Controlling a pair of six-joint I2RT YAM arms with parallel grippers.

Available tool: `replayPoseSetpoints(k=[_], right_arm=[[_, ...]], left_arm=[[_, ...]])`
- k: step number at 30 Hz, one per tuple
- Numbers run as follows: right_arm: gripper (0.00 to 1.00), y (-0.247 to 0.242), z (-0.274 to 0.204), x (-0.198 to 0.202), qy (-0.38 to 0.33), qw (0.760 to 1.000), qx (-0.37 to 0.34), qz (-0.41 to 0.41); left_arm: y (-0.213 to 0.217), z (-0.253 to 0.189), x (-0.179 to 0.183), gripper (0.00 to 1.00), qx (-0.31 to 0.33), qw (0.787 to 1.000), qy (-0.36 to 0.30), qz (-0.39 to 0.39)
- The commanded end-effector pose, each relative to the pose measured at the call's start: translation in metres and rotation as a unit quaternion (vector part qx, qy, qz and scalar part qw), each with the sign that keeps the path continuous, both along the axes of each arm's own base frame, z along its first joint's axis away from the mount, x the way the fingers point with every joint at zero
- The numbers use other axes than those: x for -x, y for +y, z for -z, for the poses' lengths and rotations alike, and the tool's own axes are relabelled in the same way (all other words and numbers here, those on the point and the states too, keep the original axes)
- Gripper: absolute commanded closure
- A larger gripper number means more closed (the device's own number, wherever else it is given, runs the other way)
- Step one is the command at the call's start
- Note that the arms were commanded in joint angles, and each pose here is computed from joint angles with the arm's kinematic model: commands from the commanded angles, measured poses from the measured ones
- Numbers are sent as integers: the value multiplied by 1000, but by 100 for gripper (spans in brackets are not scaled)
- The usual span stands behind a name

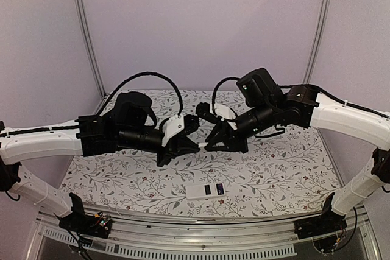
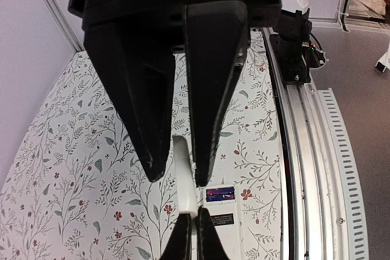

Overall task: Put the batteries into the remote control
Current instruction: Pass from the left arm to the right

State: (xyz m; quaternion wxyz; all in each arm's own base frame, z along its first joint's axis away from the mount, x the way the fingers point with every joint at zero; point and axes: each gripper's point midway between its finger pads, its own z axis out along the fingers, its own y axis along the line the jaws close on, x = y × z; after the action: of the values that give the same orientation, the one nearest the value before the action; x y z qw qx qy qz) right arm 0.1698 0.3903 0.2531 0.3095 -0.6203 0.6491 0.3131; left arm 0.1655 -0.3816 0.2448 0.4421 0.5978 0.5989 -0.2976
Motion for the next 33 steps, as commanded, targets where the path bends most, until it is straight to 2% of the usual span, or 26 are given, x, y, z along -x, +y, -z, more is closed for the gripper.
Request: replayPoseSetpoints(k=[1, 3, 8, 13, 16, 27, 33], right_arm=[[74, 2, 8, 2, -1, 1000, 3, -3], [70, 2, 10, 3, 0, 1000, 3, -6], [71, 1, 10, 11, 3, 1000, -8, -24], [86, -1, 2, 11, -15, 999, -22, -27], [89, 1, -3, 11, -17, 999, -31, -28], [80, 0, -13, 16, -18, 998, -46, -38], [94, 2, -16, 20, -12, 997, -53, -50]], left_arm=[[1, -6, -6, 100, 11, 1000, 3, -9], [2, -7, -7, 100, 12, 1000, 3, -10], [4, -13, -4, 100, 23, 1000, -2, -4], [5, -17, -3, 100, 34, 999, -3, 0], [4, -15, -2, 100, 32, 999, 2, 3], [3, -9, 1, 100, 25, 1000, 13, 14], [4, -8, 1, 100, 23, 1000, 13, 13]])
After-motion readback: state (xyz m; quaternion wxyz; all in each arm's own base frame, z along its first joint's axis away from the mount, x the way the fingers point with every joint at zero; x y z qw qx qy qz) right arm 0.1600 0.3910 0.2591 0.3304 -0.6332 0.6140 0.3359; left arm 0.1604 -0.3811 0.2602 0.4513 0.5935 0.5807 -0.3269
